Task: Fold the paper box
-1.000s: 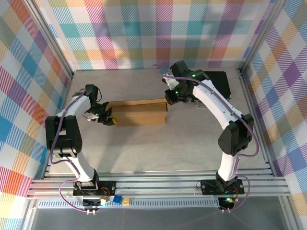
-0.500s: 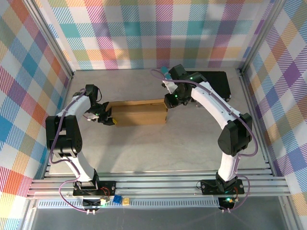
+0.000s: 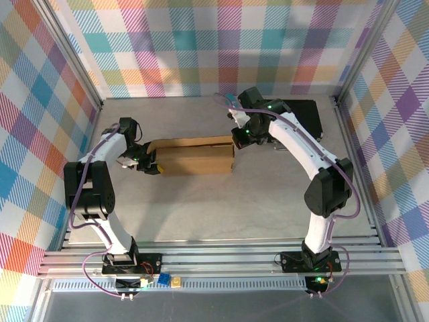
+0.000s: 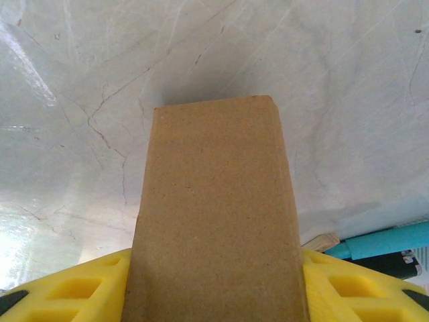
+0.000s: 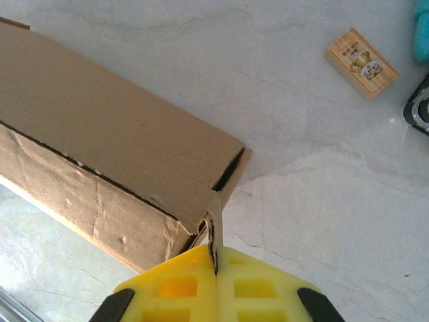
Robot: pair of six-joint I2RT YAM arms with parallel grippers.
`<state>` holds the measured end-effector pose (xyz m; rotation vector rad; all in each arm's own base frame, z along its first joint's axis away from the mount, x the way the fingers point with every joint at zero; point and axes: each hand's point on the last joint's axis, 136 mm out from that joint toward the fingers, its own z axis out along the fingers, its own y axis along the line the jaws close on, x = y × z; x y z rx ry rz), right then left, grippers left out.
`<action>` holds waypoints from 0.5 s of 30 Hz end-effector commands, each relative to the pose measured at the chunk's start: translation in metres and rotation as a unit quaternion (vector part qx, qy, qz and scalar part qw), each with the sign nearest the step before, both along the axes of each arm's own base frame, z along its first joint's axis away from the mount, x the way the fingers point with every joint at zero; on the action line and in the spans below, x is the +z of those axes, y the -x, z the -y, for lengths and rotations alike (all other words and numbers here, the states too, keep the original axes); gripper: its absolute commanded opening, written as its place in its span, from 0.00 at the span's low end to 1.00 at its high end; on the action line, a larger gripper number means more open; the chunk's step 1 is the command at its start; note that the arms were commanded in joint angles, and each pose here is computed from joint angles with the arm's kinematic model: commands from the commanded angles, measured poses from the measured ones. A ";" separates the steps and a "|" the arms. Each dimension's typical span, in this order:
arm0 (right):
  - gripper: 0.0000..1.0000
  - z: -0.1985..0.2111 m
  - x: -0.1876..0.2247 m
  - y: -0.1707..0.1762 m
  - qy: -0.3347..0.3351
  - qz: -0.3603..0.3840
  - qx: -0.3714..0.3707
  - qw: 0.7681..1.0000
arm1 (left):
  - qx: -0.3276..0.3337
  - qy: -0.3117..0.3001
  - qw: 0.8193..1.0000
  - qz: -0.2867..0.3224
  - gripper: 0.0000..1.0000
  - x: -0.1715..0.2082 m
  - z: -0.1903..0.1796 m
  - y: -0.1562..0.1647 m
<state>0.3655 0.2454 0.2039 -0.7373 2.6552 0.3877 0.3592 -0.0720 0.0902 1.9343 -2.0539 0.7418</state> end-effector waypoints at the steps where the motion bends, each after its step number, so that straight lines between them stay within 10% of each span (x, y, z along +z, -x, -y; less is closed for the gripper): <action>1: 0.00 -0.004 0.012 0.003 -0.019 -0.014 -0.029 0.999 | 0.009 -0.042 0.999 -0.018 0.24 -0.012 -0.018 0.002; 15: 0.00 -0.017 0.010 0.013 -0.034 -0.047 -0.098 0.993 | 0.014 -0.041 0.999 -0.020 0.24 -0.013 -0.018 0.003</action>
